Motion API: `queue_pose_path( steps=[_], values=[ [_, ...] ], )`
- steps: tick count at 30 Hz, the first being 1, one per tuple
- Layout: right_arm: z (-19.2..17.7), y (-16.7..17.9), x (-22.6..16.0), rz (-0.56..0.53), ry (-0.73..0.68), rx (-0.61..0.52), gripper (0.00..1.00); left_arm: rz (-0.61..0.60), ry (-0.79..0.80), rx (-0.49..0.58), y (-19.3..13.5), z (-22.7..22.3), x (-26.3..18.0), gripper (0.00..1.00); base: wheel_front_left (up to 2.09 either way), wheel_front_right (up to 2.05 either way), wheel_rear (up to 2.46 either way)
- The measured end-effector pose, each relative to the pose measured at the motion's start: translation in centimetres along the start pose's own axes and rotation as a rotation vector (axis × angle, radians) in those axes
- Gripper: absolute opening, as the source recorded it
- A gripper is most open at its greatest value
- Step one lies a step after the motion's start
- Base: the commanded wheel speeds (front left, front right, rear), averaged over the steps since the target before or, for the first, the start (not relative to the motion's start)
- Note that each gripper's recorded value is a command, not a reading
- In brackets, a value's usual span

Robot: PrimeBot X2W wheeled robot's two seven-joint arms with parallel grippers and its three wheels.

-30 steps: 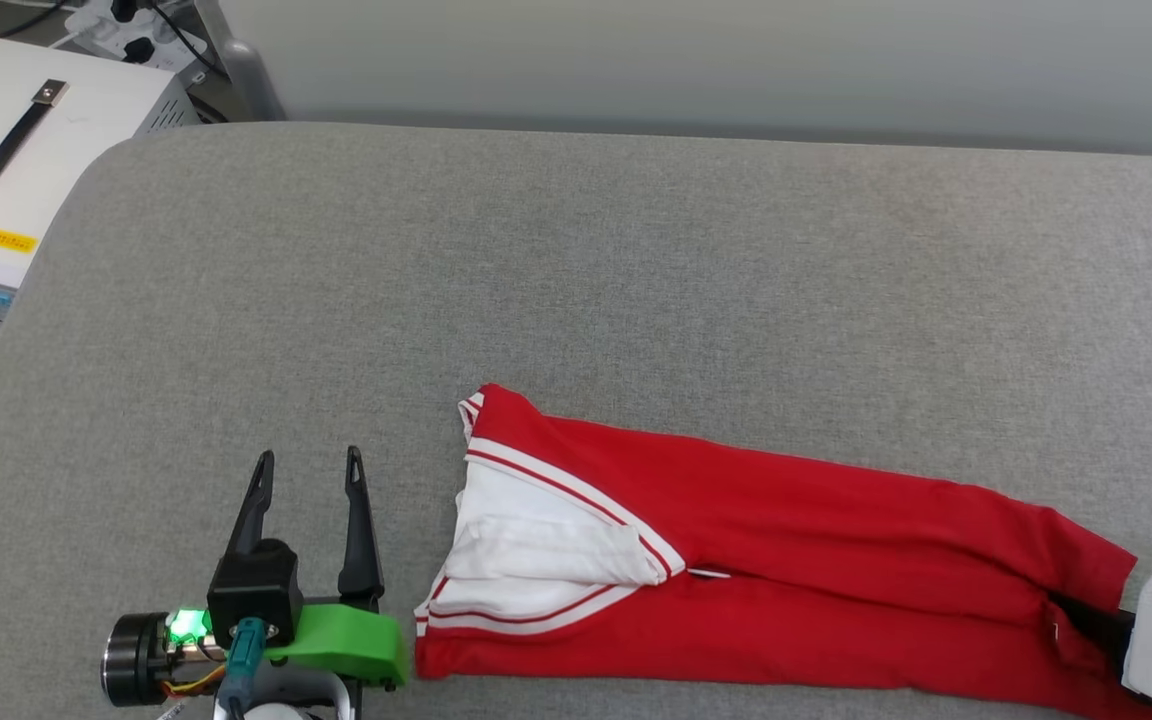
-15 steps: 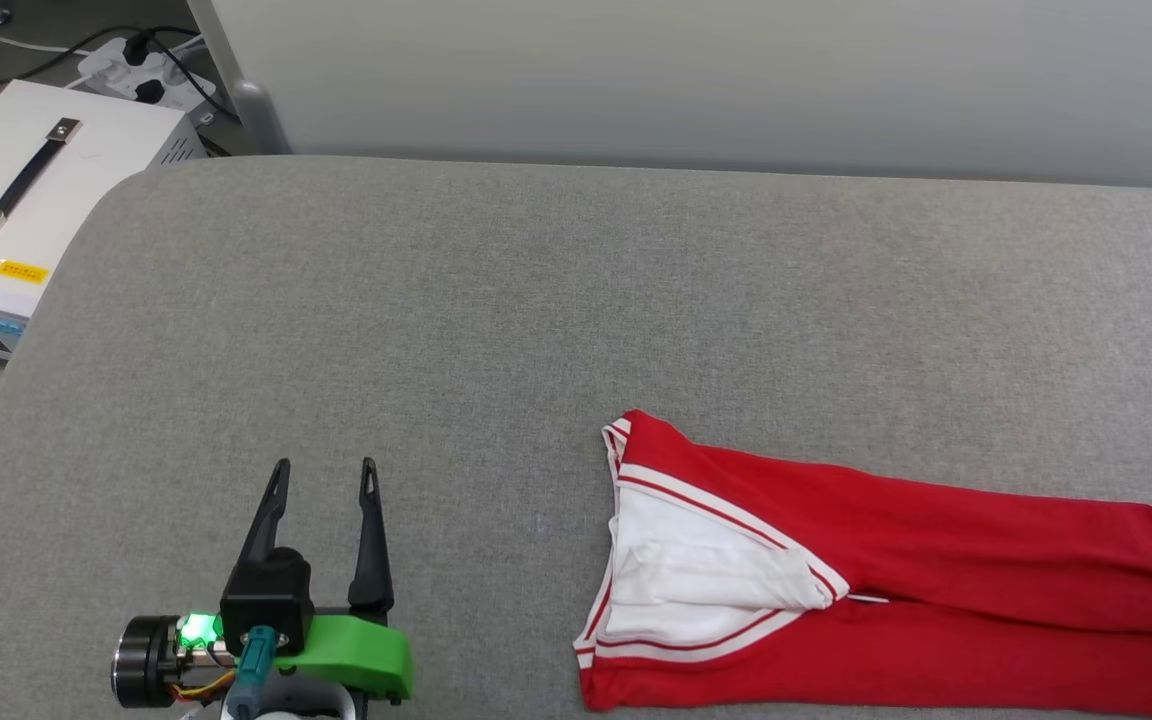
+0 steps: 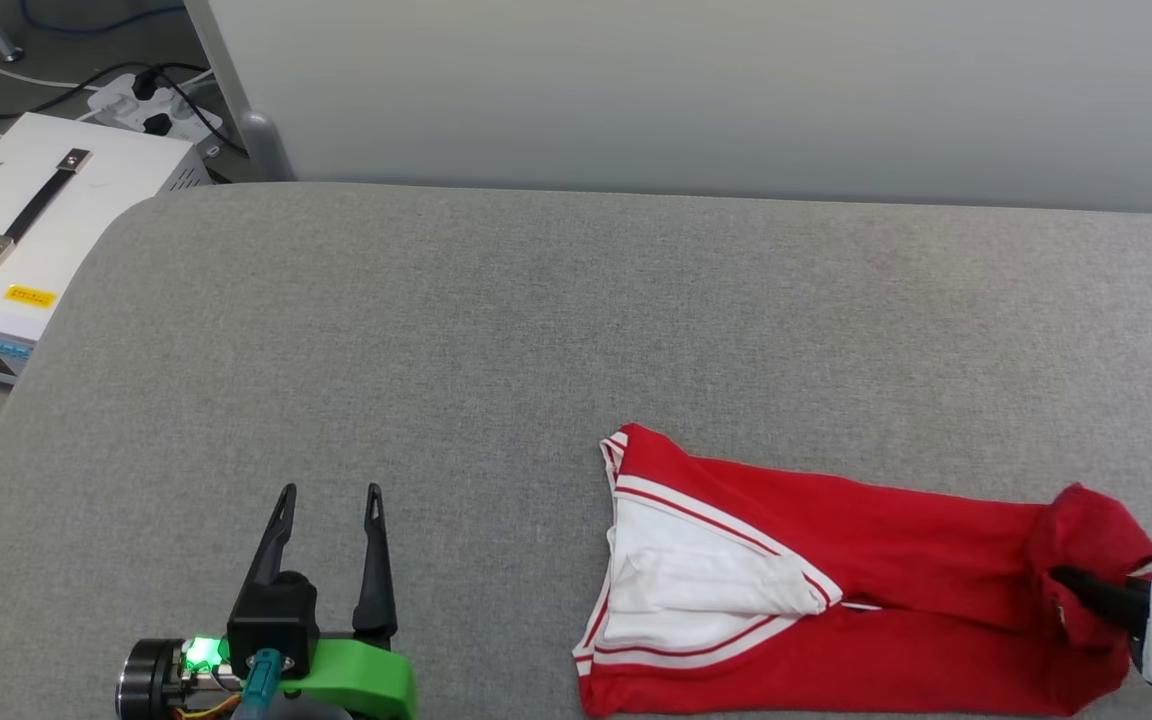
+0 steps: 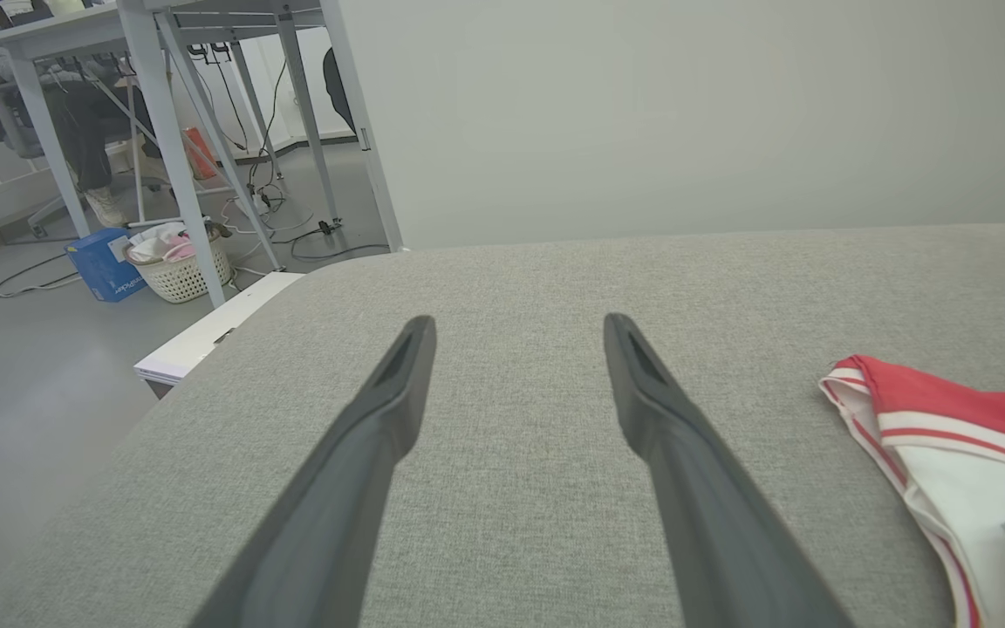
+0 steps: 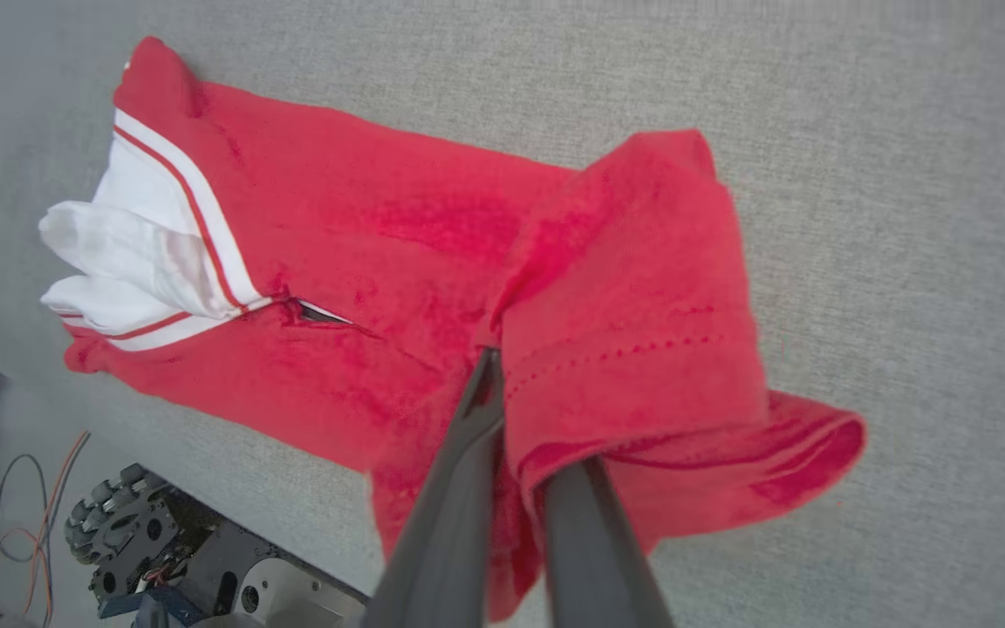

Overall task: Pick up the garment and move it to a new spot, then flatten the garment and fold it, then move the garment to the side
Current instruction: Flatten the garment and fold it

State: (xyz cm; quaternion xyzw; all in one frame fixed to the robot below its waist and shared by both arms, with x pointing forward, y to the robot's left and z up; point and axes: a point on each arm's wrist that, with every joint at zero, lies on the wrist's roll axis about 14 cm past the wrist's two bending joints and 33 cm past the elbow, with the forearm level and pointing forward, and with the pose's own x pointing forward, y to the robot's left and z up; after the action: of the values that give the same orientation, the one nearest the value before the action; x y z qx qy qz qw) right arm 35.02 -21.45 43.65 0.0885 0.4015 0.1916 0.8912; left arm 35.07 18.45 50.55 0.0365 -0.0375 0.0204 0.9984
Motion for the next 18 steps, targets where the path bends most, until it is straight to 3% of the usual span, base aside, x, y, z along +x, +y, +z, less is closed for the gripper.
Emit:
queue_pose_path(
  steps=[18],
  values=[
    [2.2,14.4,6.5,0.342,0.129,-0.325,0.00,0.002,0.052,-0.013,-0.4,-1.6,0.7,1.00,0.00,0.00,0.00]
  ],
)
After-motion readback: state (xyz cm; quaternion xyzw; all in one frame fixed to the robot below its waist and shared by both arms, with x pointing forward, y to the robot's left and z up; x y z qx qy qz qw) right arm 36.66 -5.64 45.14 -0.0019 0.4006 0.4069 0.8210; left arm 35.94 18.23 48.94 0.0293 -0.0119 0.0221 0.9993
